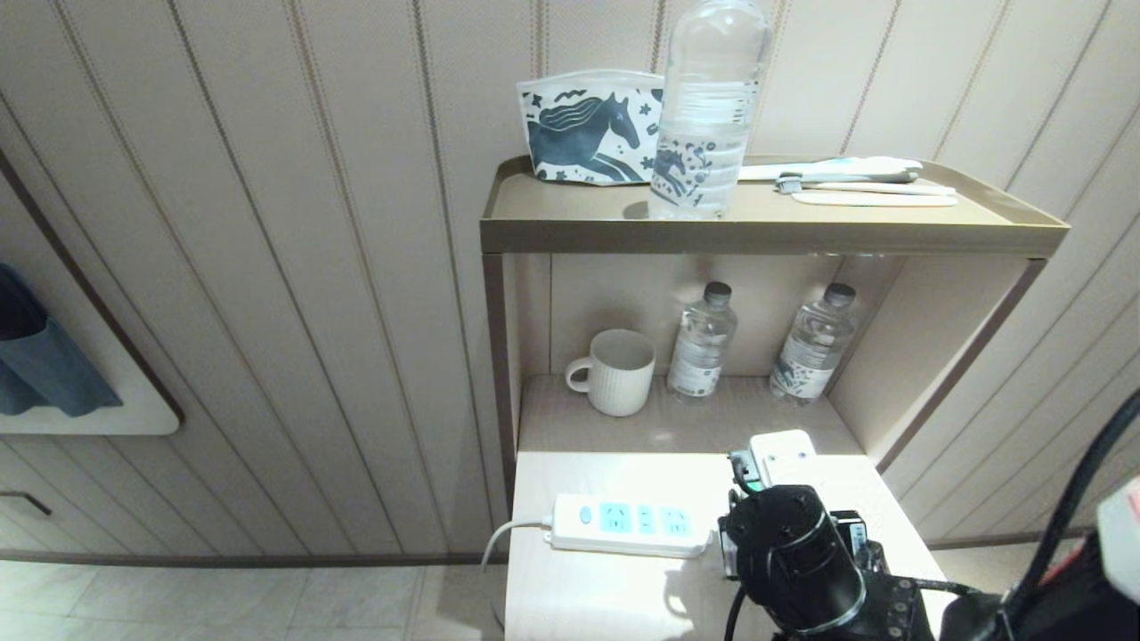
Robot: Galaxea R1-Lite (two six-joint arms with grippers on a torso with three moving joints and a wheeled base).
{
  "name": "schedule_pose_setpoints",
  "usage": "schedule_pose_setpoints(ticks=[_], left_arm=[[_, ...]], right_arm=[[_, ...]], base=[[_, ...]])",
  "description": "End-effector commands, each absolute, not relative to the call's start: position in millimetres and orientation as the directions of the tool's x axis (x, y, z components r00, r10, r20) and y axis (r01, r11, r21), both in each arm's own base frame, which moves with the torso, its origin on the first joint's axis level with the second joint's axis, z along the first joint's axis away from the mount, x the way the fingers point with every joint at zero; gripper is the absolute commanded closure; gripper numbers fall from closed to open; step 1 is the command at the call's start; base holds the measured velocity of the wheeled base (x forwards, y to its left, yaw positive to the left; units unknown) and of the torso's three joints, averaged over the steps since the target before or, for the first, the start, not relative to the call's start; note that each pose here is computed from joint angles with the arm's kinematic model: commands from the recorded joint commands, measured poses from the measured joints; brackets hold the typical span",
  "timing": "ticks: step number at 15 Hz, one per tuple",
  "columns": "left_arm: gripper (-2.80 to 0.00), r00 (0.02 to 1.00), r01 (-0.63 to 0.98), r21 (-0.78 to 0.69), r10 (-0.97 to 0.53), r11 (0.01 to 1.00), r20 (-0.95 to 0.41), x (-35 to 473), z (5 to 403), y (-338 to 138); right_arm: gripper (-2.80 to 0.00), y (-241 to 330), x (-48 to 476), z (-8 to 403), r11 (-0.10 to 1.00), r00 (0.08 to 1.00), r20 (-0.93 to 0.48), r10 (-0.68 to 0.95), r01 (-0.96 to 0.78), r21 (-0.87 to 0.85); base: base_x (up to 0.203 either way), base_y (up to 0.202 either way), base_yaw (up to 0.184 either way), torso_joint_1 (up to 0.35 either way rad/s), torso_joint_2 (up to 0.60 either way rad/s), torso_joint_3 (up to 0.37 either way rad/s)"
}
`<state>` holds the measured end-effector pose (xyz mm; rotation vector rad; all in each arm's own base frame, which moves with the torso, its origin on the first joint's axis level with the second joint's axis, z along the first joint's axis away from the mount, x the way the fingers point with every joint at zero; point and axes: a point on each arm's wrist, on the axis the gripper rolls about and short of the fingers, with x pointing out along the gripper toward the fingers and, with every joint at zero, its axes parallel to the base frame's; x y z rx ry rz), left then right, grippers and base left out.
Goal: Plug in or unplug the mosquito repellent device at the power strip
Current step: Place the mosquito repellent liquid on the table
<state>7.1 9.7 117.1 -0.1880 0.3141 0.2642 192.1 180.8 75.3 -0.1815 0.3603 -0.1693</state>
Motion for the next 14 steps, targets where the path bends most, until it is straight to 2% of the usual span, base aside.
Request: schedule_pose_setpoints(ticks=[1,3,6,9,11,14], left_arm=[[0.00,0.901,-0.376,-0.139,0.327,0.916,-0.285,-1.4,113.4,12.6],[0.00,0.868,-0.470,-0.117,0.433,0.875,-0.245,-8.6,110.0,13.3],[0.00,0.843,-0.532,-0.112,0.512,0.839,-0.164,-7.9,113.3,14.1],[0.00,0.760,-0.646,-0.066,0.634,0.760,-0.141,-14.2,111.1,13.1],[0.00,0.760,-0.646,-0.061,0.634,0.761,-0.141,-16.7,100.6,13.3],[0.00,0.846,-0.532,-0.080,0.532,0.843,-0.021,-31.0,94.4,11.3]], right_arm=[[0.00,180.1,192.6,63.4,0.968,0.926,-0.318,-0.204,0.144,-0.204],[0.00,179.1,192.8,63.5,0.960,0.924,-0.299,-0.238,0.178,-0.214],[0.00,177.4,196.2,66.0,0.960,0.927,-0.274,-0.254,0.207,-0.190],[0.00,177.8,197.2,66.3,0.958,0.929,-0.268,-0.256,0.206,-0.201],[0.00,178.5,198.8,64.8,0.954,0.927,-0.261,-0.268,0.219,-0.203],[0.00,177.4,203.1,59.8,0.950,0.927,-0.242,-0.288,0.244,-0.195]], base=[[0.000,0.000,0.000,0.000,0.00,0.000],[0.000,0.000,0.000,0.000,0.00,0.000],[0.000,0.000,0.000,0.000,0.00,0.000],[0.000,0.000,0.000,0.000,0.00,0.000],[0.000,0.000,0.000,0.000,0.00,0.000],[0.000,0.000,0.000,0.000,0.00,0.000]])
